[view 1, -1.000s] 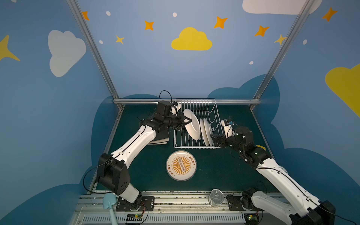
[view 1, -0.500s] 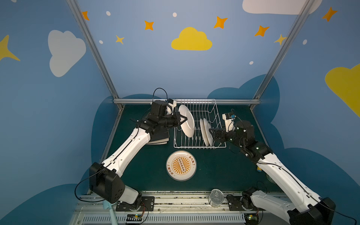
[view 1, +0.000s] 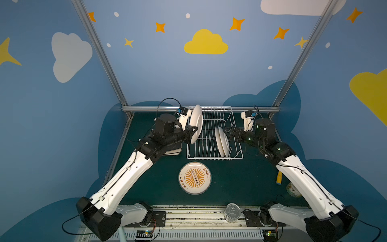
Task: Unload the plates from the dish rack
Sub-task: 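Grasp the lifted plate's near edge with the left gripper while right holds it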
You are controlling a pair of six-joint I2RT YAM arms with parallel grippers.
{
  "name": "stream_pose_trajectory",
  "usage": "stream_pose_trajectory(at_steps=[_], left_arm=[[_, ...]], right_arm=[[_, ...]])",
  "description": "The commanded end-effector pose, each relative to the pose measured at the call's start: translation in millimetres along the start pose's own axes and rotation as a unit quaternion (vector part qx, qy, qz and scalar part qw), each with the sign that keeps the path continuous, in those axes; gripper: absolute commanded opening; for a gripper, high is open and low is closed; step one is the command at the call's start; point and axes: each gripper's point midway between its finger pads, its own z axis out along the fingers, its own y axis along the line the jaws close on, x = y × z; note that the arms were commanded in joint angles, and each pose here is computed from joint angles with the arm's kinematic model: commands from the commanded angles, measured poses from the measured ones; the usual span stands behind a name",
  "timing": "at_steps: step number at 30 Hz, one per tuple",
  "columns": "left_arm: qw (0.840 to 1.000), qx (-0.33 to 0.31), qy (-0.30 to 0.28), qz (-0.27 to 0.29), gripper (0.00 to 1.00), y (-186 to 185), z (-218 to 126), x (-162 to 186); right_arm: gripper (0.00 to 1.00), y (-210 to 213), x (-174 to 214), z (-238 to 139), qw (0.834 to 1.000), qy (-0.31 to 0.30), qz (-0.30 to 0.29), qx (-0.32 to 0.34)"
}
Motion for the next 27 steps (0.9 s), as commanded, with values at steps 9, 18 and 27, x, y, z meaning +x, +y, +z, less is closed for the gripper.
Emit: stream_pose_trajectory(at_steps=[9, 18, 27], left_arm=[[0.944, -0.094, -0.061, 0.309, 0.03, -4, -20, -1], [0.871, -0.112, -0.002, 0.478, 0.03, -4, 0, 45], [0.811, -0.135, 0.009, 0.570, 0.03, -9, 18, 62]], right_arm=[[0.95, 27, -30, 1, 0.991, -0.006, 0.114, -0.069], [0.94, 42, -20, 23, 0.983, 0.043, 0.134, -0.120], [0.86, 46, 16, 50, 0.969, 0.125, 0.176, -0.118]])
